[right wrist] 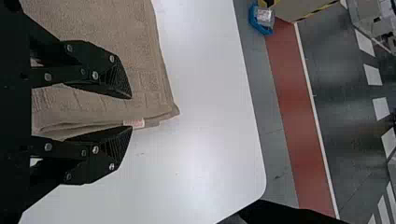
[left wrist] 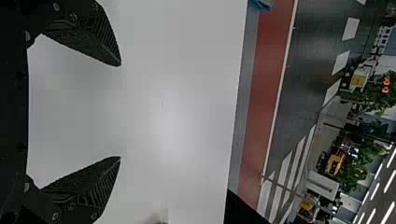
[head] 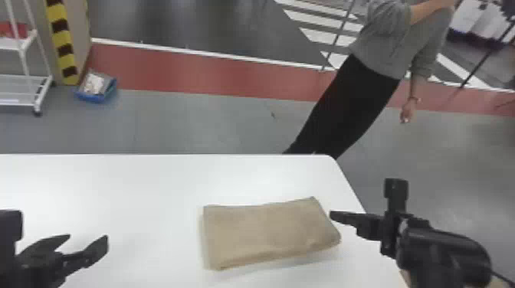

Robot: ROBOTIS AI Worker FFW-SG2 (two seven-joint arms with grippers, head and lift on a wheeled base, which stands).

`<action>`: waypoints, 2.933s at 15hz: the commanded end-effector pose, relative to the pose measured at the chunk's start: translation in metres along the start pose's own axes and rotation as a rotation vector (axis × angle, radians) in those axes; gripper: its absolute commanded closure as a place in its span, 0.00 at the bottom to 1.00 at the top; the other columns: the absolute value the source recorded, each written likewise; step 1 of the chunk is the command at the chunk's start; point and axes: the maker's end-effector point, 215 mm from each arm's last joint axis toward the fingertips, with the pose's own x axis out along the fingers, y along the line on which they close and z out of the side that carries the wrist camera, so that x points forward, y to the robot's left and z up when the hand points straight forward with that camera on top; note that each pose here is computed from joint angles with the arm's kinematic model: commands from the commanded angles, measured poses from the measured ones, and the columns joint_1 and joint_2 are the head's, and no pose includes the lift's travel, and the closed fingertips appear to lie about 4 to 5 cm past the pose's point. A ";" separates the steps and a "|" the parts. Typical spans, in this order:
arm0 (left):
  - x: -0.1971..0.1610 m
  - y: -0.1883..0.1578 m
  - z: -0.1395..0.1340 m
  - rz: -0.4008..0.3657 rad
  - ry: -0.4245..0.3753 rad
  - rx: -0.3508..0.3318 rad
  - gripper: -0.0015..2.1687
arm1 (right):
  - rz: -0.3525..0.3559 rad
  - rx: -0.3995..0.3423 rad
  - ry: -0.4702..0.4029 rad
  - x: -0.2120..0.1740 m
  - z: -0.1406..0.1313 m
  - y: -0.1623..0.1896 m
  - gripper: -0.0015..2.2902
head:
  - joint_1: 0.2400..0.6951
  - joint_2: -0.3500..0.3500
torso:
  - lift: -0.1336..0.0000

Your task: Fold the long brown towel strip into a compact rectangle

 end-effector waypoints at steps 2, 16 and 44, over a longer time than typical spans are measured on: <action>0.000 0.000 0.005 -0.001 -0.009 -0.003 0.09 | -0.029 -0.028 0.001 0.000 -0.005 -0.004 0.00 | 1.00 0.00 | 1.00; 0.000 -0.173 -0.015 -0.265 -0.041 0.131 0.10 | -0.030 0.091 -0.151 -0.060 -0.031 -0.045 0.12 | 1.00 0.00 | 1.00; 0.015 -0.188 -0.016 -0.294 -0.065 0.152 0.42 | -0.009 0.063 -0.024 0.028 -0.051 0.034 0.74 | 1.00 0.00 | 1.00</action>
